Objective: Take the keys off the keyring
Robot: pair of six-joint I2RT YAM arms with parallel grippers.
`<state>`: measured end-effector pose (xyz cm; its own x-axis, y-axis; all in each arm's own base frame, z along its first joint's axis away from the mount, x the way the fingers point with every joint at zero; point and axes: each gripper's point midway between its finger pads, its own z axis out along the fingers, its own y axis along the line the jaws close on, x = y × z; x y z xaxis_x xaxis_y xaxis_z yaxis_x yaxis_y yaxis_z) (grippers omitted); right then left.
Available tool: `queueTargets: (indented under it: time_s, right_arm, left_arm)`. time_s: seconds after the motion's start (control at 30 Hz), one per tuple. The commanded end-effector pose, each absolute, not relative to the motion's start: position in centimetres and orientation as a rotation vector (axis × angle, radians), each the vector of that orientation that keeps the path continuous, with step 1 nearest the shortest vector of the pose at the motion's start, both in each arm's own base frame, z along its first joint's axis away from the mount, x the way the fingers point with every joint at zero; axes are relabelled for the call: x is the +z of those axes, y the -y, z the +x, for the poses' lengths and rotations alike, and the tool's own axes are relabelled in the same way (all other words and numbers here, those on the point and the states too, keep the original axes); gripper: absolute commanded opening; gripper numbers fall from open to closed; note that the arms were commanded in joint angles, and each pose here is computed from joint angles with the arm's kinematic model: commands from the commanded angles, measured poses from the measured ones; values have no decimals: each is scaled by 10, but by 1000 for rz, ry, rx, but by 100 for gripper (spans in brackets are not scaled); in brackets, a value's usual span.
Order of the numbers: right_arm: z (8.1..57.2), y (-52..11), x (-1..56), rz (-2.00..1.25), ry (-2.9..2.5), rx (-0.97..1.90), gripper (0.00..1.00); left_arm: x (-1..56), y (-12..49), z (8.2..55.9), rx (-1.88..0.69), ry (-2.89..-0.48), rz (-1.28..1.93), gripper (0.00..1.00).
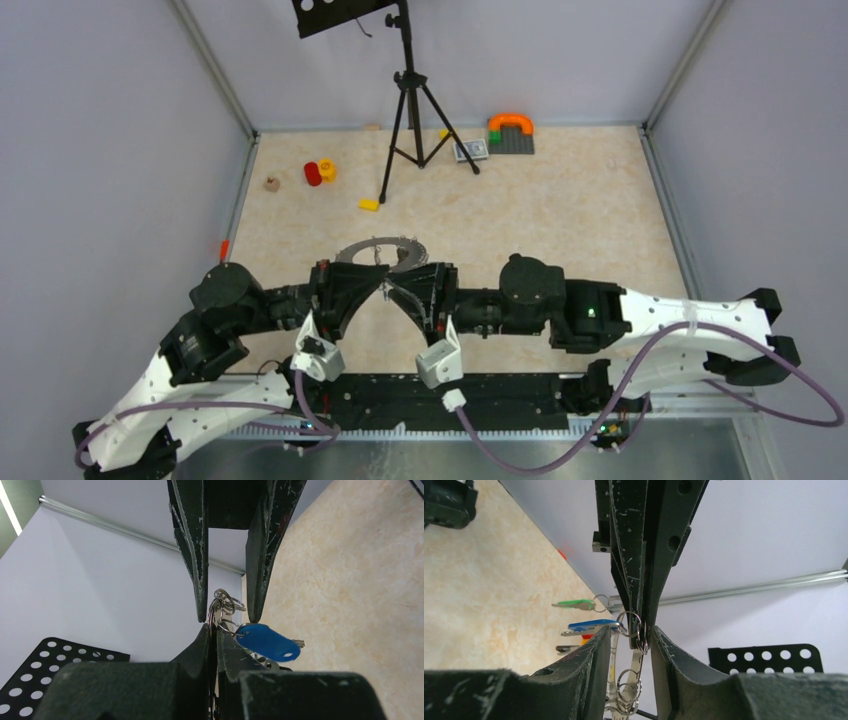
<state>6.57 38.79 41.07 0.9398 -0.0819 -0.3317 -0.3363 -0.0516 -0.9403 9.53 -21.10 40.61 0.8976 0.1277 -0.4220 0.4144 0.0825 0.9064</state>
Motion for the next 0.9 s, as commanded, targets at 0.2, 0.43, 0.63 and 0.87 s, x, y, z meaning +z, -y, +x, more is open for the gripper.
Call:
queueTargets:
  time_s: [0.2,0.43,0.63,0.87]
  right_arm:
    - [84,-390,416,-1580,-322,1,27]
    - [84,-391,411,-1583,-333,-20,7]
    - [79,-389,415,-1549,-338,7,0]
    - [80,-388,420,-1516,-376,45,0]
  left_arm:
    - [434,203,85,-215,-379,1434,0]
    - [431,203,86,-206,-386,1443,0]
    - [427,202,90,-191,-403,1452,0]
    - [426,203,87,-199,-392,1457,8]
